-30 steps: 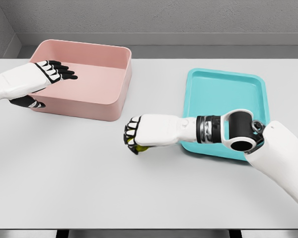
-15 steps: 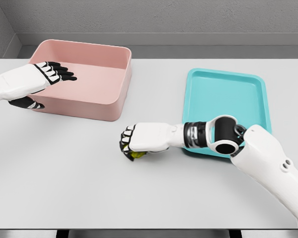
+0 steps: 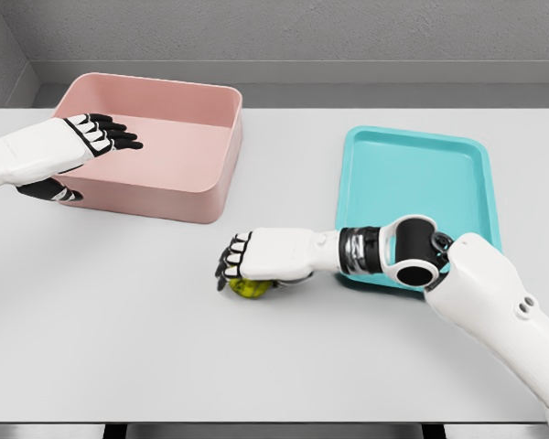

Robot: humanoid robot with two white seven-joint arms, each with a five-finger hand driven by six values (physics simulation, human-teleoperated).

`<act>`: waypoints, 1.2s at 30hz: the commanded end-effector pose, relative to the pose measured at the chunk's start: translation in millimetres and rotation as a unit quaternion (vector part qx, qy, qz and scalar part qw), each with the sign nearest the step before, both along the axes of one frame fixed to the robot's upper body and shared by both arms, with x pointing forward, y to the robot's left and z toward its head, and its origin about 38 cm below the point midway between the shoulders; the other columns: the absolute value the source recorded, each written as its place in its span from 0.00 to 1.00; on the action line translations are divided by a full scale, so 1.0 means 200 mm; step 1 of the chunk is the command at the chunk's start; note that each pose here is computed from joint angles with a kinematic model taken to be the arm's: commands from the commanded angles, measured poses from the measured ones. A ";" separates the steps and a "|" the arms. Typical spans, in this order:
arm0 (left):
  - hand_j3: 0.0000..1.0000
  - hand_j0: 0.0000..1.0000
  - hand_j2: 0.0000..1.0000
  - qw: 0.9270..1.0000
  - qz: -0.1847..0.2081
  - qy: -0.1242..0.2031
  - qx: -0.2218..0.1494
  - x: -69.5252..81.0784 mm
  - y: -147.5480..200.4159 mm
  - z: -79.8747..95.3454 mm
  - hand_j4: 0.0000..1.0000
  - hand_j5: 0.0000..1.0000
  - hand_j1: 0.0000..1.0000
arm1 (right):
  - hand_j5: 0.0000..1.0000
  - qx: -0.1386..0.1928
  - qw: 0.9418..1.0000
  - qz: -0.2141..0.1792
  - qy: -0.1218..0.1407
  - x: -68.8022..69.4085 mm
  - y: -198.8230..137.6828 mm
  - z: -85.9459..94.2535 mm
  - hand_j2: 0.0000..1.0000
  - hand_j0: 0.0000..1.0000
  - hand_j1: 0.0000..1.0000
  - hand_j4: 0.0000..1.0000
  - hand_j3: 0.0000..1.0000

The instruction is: Put the tennis from the blue tray into the pink basket with both arms

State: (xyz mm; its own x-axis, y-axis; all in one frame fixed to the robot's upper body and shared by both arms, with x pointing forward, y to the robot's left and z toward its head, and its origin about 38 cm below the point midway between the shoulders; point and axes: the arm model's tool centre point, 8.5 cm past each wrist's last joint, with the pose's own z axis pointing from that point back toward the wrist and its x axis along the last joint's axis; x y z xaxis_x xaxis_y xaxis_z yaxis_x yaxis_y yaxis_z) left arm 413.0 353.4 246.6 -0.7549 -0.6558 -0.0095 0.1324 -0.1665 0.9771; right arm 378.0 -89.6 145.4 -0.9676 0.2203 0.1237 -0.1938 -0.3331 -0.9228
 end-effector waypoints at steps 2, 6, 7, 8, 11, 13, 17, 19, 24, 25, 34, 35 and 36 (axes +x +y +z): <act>1.00 1.00 1.00 1.000 0.001 0.000 -0.001 0.00 0.01 0.01 1.00 1.00 1.00 | 0.99 0.002 1.000 -0.004 0.002 0.01 -0.01 0.00 0.99 0.99 0.99 0.99 0.99; 1.00 1.00 1.00 1.000 0.002 0.001 -0.001 0.00 0.01 0.00 1.00 1.00 1.00 | 0.99 0.011 1.000 -0.016 -0.006 0.04 -0.04 0.05 0.99 0.99 0.99 0.99 0.99; 1.00 1.00 1.00 1.000 0.002 0.001 -0.001 0.00 0.01 0.00 1.00 1.00 1.00 | 0.99 0.016 1.000 -0.024 -0.012 0.05 -0.07 0.07 0.99 0.99 0.99 0.99 0.99; 1.00 1.00 1.00 1.000 0.002 0.001 -0.001 0.00 0.01 0.00 1.00 1.00 1.00 | 0.99 0.022 0.999 -0.027 -0.021 0.06 -0.08 0.11 0.99 0.99 0.99 0.99 0.99; 1.00 1.00 1.00 1.000 0.002 0.001 -0.001 0.00 0.01 0.00 1.00 1.00 1.00 | 0.99 0.036 0.997 -0.042 -0.051 0.07 -0.17 0.23 0.99 0.99 0.99 0.99 0.99; 1.00 1.00 1.00 1.000 0.002 0.001 -0.002 0.00 0.01 0.00 1.00 1.00 1.00 | 1.00 0.042 0.994 -0.064 -0.081 0.08 -0.30 0.34 1.00 1.00 1.00 1.00 1.00; 1.00 1.00 1.00 1.000 -0.014 0.002 -0.004 -0.01 -0.06 -0.01 1.00 1.00 1.00 | 1.00 0.086 0.972 -0.173 -0.136 0.15 -0.69 0.57 1.00 1.00 1.00 1.00 1.00; 1.00 1.00 1.00 0.999 -0.031 0.014 0.003 -0.02 -0.12 -0.06 1.00 1.00 1.00 | 1.00 0.121 0.959 -0.210 -0.150 0.12 -0.84 0.64 1.00 1.00 1.00 1.00 1.00; 1.00 1.00 1.00 0.995 -0.094 0.020 0.024 -0.08 -0.35 -0.12 1.00 1.00 1.00 | 1.00 0.205 0.928 -0.294 -0.108 -0.01 -1.22 0.61 1.00 1.00 1.00 1.00 1.00; 1.00 1.00 1.00 0.995 -0.099 0.019 0.023 -0.07 -0.37 -0.11 1.00 1.00 1.00 | 1.00 0.223 0.921 -0.304 -0.098 -0.04 -1.27 0.59 1.00 1.00 1.00 1.00 1.00; 1.00 1.00 1.00 0.987 -0.159 0.002 0.023 -0.10 -0.60 -0.07 1.00 1.00 1.00 | 1.00 0.262 0.895 -0.362 -0.019 -0.18 -1.39 0.30 1.00 1.00 1.00 1.00 1.00; 1.00 1.00 1.00 0.986 -0.164 -0.002 0.021 -0.10 -0.62 -0.06 1.00 1.00 1.00 | 1.00 0.261 0.894 -0.363 -0.019 -0.18 -1.39 0.30 1.00 1.00 1.00 1.00 1.00; 1.00 1.00 1.00 0.985 -0.173 0.000 0.018 -0.11 -0.66 -0.07 1.00 1.00 1.00 | 1.00 0.260 0.893 -0.368 -0.014 -0.18 -1.41 0.28 1.00 1.00 1.00 1.00 1.00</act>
